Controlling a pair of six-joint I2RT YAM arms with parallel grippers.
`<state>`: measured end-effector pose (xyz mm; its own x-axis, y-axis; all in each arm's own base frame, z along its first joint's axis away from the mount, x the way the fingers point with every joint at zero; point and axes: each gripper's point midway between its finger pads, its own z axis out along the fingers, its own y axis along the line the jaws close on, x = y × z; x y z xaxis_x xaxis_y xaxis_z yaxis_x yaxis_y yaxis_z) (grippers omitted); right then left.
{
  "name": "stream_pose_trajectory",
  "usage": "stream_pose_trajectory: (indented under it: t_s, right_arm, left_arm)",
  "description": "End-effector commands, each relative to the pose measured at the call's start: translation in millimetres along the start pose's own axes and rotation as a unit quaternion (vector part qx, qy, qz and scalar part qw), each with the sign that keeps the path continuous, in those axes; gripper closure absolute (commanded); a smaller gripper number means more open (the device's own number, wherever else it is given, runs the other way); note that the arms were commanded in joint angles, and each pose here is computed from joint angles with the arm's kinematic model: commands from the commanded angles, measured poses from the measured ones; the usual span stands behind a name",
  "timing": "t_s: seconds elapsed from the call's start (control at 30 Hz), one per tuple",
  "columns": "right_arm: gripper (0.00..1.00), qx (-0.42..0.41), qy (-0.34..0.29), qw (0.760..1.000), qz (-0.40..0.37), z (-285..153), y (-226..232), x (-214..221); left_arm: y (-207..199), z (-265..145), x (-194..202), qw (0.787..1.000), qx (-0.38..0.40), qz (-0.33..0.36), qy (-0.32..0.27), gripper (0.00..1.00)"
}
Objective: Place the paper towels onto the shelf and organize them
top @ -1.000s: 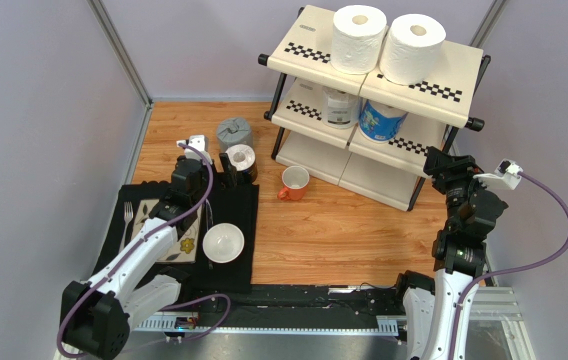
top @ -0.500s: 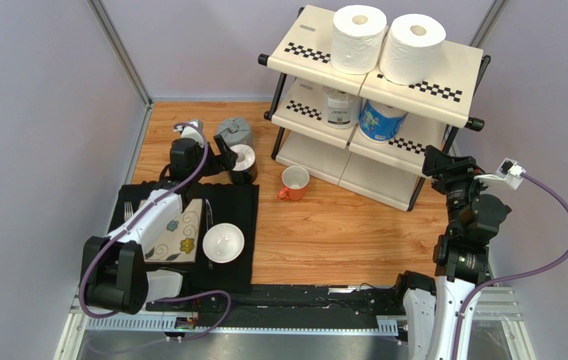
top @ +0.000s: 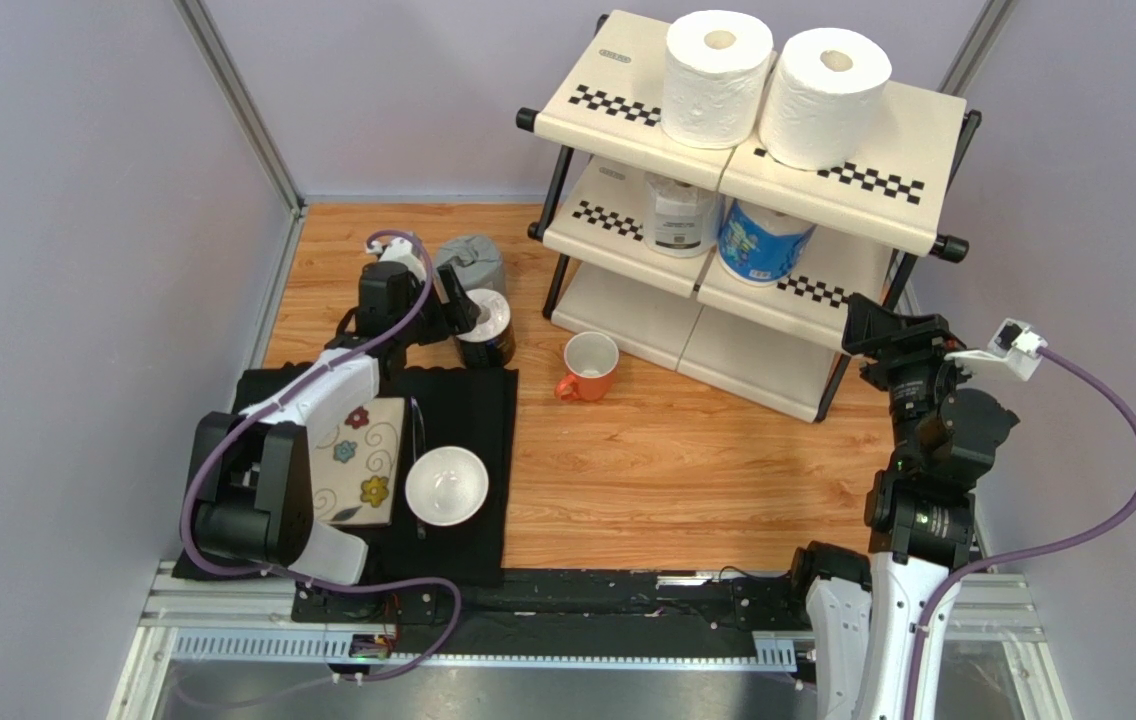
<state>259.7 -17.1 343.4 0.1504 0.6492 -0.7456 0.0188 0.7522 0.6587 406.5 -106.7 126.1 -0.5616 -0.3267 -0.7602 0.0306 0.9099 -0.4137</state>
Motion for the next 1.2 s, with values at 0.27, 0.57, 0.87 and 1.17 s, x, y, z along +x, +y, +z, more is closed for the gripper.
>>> stream_pose_trajectory:
  t_s: [0.27, 0.57, 0.87, 1.17]
  right_arm:
    - [0.32, -0.013, -0.013, 1.000, 0.000, -0.6, 5.8, -4.3]
    - [0.32, -0.009, -0.011, 1.000, 0.001, -1.1, 2.8, -1.7]
    - [0.32, -0.006, -0.006, 1.000, 0.002, -1.5, -0.2, 2.4]
    - [0.32, -0.002, -0.003, 1.000, 0.006, -1.4, -4.1, 7.0]
  left_arm:
    - [6.5, 21.8, -1.8, 1.000, -0.009, 0.017, 0.016, 0.26]
    - [0.5, 31.5, -1.2, 0.998, 0.007, 0.038, 0.042, 0.50]
    - [-16.3, 22.8, -0.2, 0.997, 0.032, 0.058, 0.045, 0.68]
    - [-53.7, 1.5, -4.6, 0.993, 0.108, 0.037, 0.018, 0.69]
